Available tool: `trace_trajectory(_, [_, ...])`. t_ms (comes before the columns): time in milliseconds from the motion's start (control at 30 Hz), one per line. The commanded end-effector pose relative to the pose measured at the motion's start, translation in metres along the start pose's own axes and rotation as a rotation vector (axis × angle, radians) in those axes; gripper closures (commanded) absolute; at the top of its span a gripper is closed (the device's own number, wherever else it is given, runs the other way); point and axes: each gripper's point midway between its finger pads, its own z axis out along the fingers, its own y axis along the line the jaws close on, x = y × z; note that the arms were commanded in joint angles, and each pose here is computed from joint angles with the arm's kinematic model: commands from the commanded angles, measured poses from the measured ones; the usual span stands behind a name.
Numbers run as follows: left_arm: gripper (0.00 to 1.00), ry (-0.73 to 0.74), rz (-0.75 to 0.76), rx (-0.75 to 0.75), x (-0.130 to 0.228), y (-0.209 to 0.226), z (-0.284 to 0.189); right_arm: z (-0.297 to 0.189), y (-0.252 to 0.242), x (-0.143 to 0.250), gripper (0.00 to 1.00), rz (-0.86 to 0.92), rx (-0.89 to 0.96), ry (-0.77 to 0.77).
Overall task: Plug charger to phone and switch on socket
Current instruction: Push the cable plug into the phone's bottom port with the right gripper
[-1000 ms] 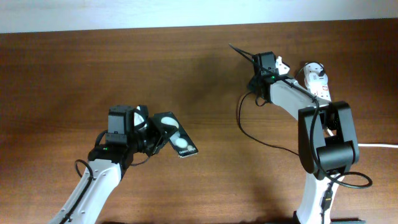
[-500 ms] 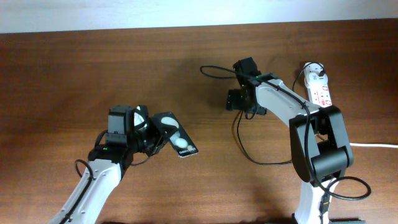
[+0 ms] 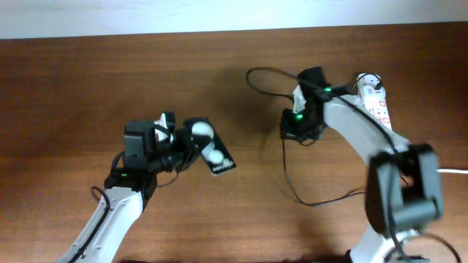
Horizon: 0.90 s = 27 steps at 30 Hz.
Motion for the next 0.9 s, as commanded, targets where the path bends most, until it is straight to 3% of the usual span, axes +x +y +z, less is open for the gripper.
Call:
trace_trajectory(0, [1.00,0.094,0.062,0.180,0.002,-0.037,0.006,-0.067,0.044,0.032,0.96,-0.225,-0.144,-0.040])
trace_trajectory(167, [1.00,0.194,0.078,0.444,-0.008,-0.066,0.025,-0.126,0.095,0.121,0.96,-0.461,-0.207,-0.042])
trace_trajectory(300, [1.00,0.219,0.091,0.538,-0.005,-0.089,0.013,-0.103,0.133,0.154,0.96,-0.517,-0.278,-0.043])
trace_trajectory(400, [1.00,0.226,0.086,0.537,-0.005,-0.089,0.013,-0.085,0.136,0.152,0.96,-0.548,-0.113,-0.153])
trace_trajectory(600, [1.00,0.227,0.087,0.536,-0.004,-0.088,0.013,-0.086,0.138,0.141,0.96,-0.408,-0.069,-0.233])
trace_trajectory(867, [1.00,0.213,0.134,0.542,-0.004,-0.088,0.013,-0.085,0.145,0.158,0.96,-0.420,-0.134,-0.153])
